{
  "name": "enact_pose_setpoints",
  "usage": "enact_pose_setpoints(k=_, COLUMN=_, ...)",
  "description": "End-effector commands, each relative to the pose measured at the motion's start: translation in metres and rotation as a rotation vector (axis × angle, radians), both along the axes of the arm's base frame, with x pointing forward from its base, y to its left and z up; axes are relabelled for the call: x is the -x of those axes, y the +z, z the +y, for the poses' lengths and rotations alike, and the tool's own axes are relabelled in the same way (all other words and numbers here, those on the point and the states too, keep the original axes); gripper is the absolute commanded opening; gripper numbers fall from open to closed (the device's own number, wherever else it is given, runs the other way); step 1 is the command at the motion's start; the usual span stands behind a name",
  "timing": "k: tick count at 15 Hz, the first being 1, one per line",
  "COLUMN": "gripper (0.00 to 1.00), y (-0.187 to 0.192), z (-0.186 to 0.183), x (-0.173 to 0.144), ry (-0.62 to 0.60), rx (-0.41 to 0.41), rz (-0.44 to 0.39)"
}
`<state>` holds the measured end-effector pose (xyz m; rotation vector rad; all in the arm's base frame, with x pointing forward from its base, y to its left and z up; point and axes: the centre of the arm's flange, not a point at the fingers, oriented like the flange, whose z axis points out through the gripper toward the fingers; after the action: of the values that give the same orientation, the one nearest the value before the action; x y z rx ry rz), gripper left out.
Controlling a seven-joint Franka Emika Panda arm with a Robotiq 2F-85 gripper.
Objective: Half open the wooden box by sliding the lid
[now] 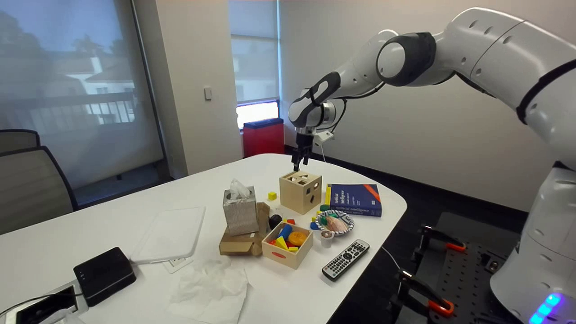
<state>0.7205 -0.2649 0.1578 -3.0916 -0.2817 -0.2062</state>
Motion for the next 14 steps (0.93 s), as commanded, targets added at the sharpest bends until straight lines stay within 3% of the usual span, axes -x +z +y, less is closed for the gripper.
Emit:
enact_pose_setpoints(k=1, gripper=1.0, y=-0.02, z=-0.006, x=-0.026, ry=-0.012, rx=-0.029, rz=0.021)
enact_pose_setpoints(k=14, gripper=1.0, y=-0.054, z=-0.003, x=-0.036, ry=-0.028, rx=-0.038, rz=0.072)
